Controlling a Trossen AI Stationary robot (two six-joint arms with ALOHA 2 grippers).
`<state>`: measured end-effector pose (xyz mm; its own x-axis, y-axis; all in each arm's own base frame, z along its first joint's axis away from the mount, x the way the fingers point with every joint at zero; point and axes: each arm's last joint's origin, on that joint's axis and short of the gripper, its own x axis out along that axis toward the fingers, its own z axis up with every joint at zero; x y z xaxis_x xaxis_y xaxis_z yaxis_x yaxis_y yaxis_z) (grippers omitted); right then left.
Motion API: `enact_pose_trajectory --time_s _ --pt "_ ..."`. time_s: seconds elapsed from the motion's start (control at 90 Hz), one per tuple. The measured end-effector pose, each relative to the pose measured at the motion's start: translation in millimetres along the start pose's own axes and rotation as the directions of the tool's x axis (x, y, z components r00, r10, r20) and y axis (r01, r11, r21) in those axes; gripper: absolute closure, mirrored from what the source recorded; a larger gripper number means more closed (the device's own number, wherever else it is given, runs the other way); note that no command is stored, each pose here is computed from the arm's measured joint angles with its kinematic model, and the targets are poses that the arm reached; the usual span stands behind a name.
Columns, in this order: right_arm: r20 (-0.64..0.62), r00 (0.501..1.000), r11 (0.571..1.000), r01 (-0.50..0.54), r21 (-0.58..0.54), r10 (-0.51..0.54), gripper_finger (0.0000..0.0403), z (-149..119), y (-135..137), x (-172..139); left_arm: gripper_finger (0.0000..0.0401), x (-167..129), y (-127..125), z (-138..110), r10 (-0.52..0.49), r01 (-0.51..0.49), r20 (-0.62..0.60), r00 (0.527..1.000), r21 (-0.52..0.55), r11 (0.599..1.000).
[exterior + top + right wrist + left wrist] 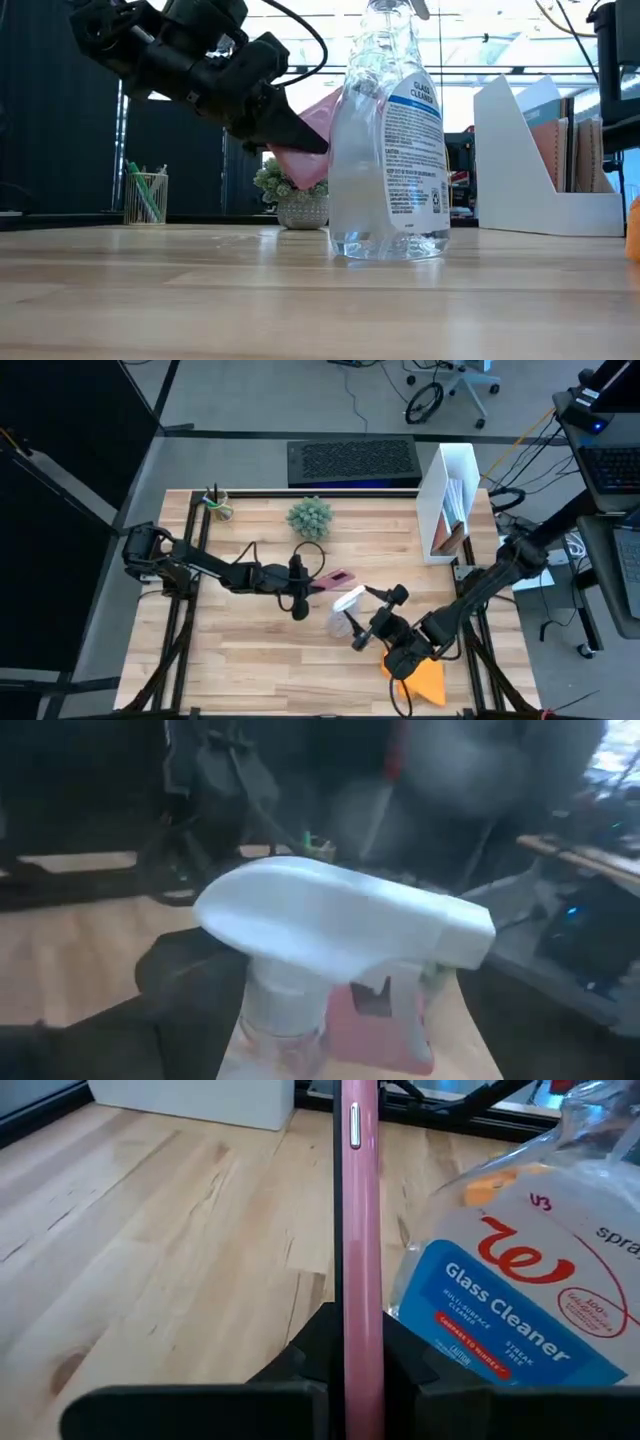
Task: Apply microfiber cloth
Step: Spray the back of the cellphone using the spray bottle
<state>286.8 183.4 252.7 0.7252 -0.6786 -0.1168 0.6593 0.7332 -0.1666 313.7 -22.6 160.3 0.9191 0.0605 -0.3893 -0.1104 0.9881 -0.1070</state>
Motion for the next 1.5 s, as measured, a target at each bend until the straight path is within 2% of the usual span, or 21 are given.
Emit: enact_pose_trajectory --time_s 0.211,0.456,0.589,0.644,0.744,0.833,1.011,1.178,1.3,1.411,1.5 --pt "-0.015 1.000 0.999 0.022 0.047 -0.022 0.0064 -8.5 4.1 12.4 0.0386 0.7 -4.7 4.9 -0.017 0.018 0.014 1.000 -0.029 0.999" --pt "-0.011 1.000 0.999 0.017 0.031 -0.016 0.0064 -2.7 0.3 10.2 0.0386 -3.4 -24.6 -8.6 -0.071 0.070 -0.095 0.993 -0.013 0.997" --pt "-0.018 0.999 0.998 -0.033 -0.061 0.032 0.0064 -1.4 1.7 1.8 0.0386 -4.5 -25.1 -14.1 -0.030 0.030 -0.141 0.990 0.005 1.000" --pt "-0.025 0.996 0.993 -0.090 -0.071 0.089 0.0064 1.2 1.6 -8.7 0.0386 -4.4 -23.6 -14.5 -0.003 0.004 -0.142 0.990 0.009 1.000" --pt "-0.065 0.972 0.971 -0.228 -0.067 0.224 0.0064 4.6 -0.6 -28.5 0.0386 -3.9 -21.3 -13.8 0.011 -0.010 -0.138 0.990 0.007 1.000" --pt "-0.117 0.955 0.958 -0.282 -0.050 0.274 0.0064 -2.9 -5.6 -44.9 0.0386 -3.7 -20.7 -13.4 0.013 -0.013 -0.135 0.991 0.006 1.000" --pt "-0.252 0.940 0.971 -0.240 -0.002 0.231 0.0064 -23.7 -22.5 -49.7 0.0386 -3.6 -21.2 -12.2 0.010 -0.009 -0.122 0.992 0.003 1.000" --pt "-0.481 0.821 0.949 -0.300 0.097 0.309 0.0064 -43.5 -25.9 -46.9 0.0386 -3.5 -21.8 -11.5 -0.012 0.012 -0.119 0.993 0.000 1.000" --pt "-0.488 0.801 0.937 -0.309 0.162 0.348 0.0064 -63.8 -17.1 -40.9 0.0386 -2.9 -23.3 -4.9 -0.040 0.040 -0.054 0.998 -0.003 0.999" --pt "-0.497 0.794 0.937 -0.307 0.169 0.349 0.0064 -73.5 -12.4 -36.9 0.0386 -2.8 -24.8 -2.7 -0.072 0.072 -0.037 0.997 0.014 0.997" --pt "-0.518 0.797 0.950 -0.278 0.142 0.310 0.0064 -80.3 -13.0 -31.4 0.0386 -2.9 -25.3 -2.8 -0.090 0.091 -0.041 0.995 0.012 0.996"
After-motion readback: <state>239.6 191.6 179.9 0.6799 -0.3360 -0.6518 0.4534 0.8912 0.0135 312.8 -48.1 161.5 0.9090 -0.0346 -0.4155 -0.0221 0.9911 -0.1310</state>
